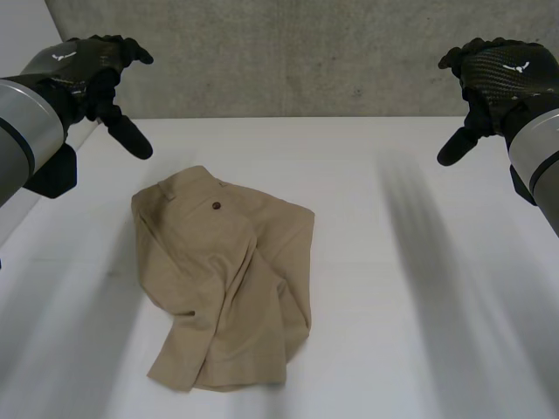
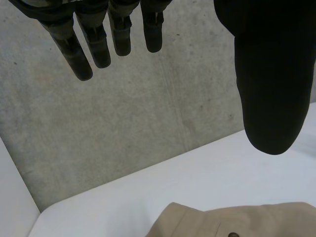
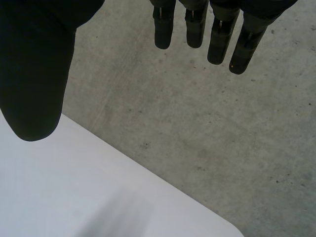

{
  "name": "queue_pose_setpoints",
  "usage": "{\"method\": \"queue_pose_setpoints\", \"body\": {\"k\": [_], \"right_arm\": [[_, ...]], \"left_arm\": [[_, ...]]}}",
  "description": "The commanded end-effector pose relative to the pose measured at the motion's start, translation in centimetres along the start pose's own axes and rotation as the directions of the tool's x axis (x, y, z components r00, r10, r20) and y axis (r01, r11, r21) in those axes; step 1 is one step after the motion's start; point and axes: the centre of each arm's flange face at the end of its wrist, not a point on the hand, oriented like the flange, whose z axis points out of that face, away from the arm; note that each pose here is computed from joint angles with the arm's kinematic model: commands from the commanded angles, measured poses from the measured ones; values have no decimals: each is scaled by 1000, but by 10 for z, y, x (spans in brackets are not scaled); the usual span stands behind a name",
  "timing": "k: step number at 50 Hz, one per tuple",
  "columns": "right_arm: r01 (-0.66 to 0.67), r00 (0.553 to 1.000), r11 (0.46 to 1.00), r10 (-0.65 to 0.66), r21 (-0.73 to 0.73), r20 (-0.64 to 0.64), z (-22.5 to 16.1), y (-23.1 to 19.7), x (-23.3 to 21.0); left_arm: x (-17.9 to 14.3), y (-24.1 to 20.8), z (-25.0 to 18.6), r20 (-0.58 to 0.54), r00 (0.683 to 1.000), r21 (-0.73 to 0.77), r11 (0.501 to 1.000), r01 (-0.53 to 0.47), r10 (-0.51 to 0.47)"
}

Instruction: Fold the shorts.

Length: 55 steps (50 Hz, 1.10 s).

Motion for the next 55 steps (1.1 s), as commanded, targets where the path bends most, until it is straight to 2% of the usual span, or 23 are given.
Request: {"method": "queue_pose_setpoints", "body": {"k": [1,6,10,13,17,19,23,26,29,31,38,40,46,55], "right_arm": [[3,1000,1000,-3,-6,10,0,4,-2],[22,999,1000,-23,12,38,1,3,-5],[90,988,996,-90,8,127,0,12,-16],[147,970,989,-147,15,191,-2,18,-23],[216,942,976,-217,32,256,-5,24,-31],[236,936,971,-236,31,262,-5,27,-32],[238,934,971,-232,12,271,-2,34,-34],[238,934,971,-231,7,274,-1,36,-34],[240,933,971,-233,8,273,-1,36,-34],[241,932,970,-234,9,277,-1,36,-35],[244,931,970,-233,-4,280,-1,40,-36],[244,931,970,-233,-5,280,-1,40,-36],[245,930,969,-233,-6,283,-1,41,-37],[245,930,969,-233,-10,286,-2,42,-37]], "left_arm": [[2,10,0,-6,1000,-26,1000,-2,2],[3,16,9,-10,1000,-20,1000,-13,13],[1,43,33,-5,997,-58,996,-71,71],[0,72,56,-9,988,-96,983,-154,154],[-6,107,81,14,965,-145,956,-256,261],[-19,127,95,67,949,-186,938,-293,309],[-48,160,117,169,918,-268,913,-308,359],[-60,174,124,196,905,-306,901,-308,377],[-68,185,131,201,904,-324,897,-302,377],[-70,193,135,172,914,-331,896,-298,367],[-57,202,139,-6,959,-293,916,-274,285],[-55,201,139,-24,966,-288,924,-252,256],[-62,197,140,-12,985,-279,946,-167,170],[-70,196,141,5,986,-282,946,-160,168]]}}
